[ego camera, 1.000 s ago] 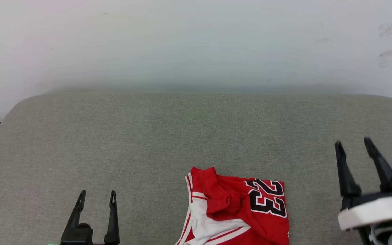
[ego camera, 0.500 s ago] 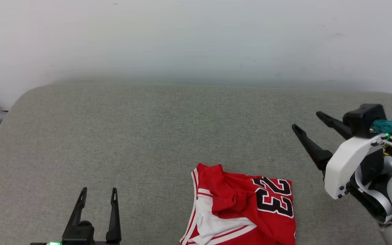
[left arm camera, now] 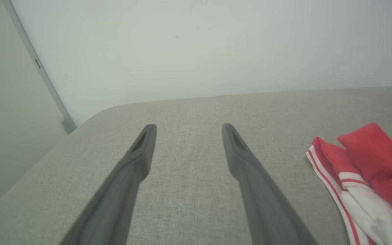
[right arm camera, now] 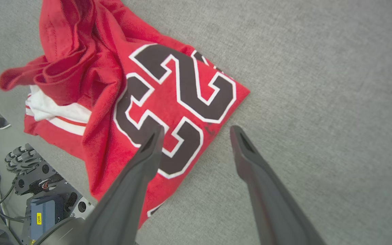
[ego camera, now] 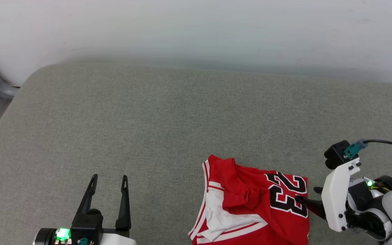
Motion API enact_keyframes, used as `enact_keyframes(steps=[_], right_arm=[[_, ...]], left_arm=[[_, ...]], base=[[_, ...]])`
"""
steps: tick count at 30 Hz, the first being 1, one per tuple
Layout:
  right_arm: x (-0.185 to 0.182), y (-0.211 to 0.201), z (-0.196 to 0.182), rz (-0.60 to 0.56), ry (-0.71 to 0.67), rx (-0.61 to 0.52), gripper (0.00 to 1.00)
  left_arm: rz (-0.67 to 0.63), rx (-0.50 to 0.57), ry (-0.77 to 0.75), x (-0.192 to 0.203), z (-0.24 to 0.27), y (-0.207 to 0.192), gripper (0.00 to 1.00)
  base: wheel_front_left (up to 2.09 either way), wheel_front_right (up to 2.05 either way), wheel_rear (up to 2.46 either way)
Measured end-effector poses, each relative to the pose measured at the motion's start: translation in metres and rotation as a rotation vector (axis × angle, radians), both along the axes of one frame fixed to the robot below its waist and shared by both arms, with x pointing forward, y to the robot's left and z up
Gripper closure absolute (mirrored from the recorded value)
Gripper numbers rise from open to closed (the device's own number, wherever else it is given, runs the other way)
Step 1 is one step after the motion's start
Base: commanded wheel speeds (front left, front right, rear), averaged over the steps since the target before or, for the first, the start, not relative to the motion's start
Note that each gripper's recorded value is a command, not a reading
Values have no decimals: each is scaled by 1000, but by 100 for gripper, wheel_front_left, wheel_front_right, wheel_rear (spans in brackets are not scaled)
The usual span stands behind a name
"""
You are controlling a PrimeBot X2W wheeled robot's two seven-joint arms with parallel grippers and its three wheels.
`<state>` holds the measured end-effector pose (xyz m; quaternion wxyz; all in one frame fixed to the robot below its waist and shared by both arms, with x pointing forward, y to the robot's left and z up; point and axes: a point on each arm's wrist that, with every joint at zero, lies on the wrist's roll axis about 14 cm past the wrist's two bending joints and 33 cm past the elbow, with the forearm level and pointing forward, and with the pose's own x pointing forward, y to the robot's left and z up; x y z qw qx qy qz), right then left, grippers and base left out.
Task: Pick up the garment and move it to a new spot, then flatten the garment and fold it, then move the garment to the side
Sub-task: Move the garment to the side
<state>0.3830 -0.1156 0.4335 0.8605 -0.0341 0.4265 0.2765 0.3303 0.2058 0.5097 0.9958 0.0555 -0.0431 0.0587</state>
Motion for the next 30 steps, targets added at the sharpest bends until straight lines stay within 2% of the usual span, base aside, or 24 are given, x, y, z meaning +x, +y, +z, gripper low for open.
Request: enact_keyframes(steps=[4,5,11,13,18,22,30], right_arm=[[-9,9,-27,12,80,4,0],[-28,17,-58,31,174,0,0],[-33,22,-69,41,168,4,0],[-30,23,-67,36,140,19,100],[-14,29,-49,21,44,73,100],[6,22,-24,10,-83,87,100],[26,-13,27,-5,-285,36,100]], left_arm=[[10,0,10,4,-3,3,0],[19,1,24,7,-7,5,0],[19,2,28,9,-8,6,0],[17,2,30,9,-9,6,0],[8,1,26,11,-8,3,0],[2,0,18,11,-6,1,0],[-38,-13,18,16,-7,-11,0]], base=[[0,0,0],[0,0,0],[0,0,0],[0,0,0],[0,0,0],[0,0,0],[0,0,0]])
